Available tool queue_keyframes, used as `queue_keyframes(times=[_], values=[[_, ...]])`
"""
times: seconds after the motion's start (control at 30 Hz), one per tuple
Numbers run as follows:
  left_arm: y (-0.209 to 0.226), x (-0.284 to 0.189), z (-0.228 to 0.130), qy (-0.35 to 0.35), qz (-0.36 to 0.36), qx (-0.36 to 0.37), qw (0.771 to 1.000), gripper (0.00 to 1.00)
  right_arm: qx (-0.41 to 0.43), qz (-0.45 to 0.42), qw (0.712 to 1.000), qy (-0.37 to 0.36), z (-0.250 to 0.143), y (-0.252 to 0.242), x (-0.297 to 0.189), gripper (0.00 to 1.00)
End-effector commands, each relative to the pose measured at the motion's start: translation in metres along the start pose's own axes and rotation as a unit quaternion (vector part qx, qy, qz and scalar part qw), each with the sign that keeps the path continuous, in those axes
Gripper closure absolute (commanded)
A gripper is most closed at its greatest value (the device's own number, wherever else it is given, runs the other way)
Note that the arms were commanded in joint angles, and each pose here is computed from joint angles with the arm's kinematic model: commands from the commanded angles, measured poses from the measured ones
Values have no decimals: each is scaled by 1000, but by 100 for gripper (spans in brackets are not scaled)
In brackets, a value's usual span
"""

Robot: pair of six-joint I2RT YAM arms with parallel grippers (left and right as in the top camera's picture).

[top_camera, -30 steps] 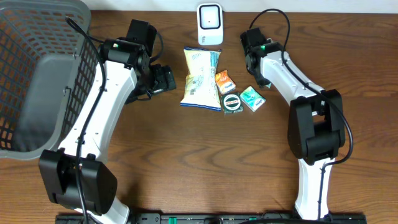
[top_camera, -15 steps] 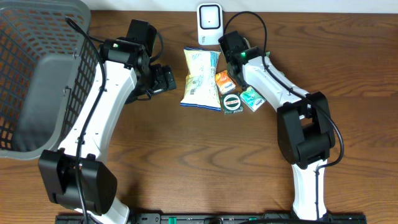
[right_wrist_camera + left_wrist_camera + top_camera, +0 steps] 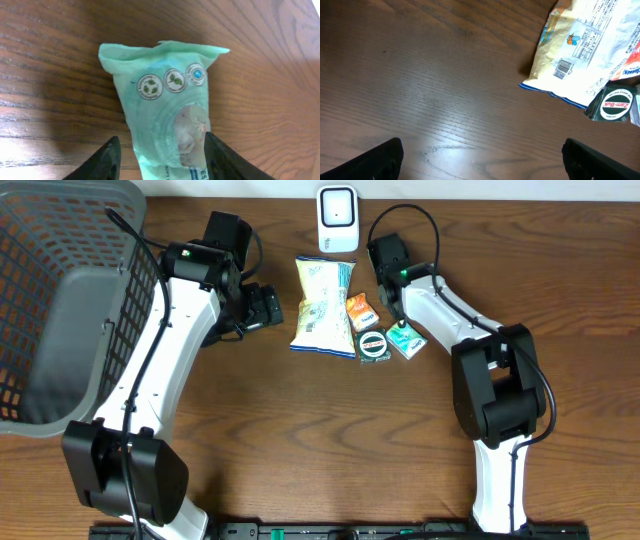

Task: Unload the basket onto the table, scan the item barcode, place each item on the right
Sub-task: 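Lower the right gripper onto the large green wipes pack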

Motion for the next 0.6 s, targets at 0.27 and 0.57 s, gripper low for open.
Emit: queue_keyframes(times=[0.27,0.57], values=[[2,3,0,4,4,-7,1000,0,-18,-31,999,-14,1,12,-10,50],[2,3,0,4,4,-7,1000,0,-46,-106,993,-28,10,32,-36,20]])
Point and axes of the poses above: each gripper's point midway between its finger pads, its own x axis out along the fingers, its own y axis along the line the jaws close on, z = x × y, the point moved 8 cm from there along -x, back along the fingers, and after that the axes turned 5 degrees about -x, right-handed, at the moved point
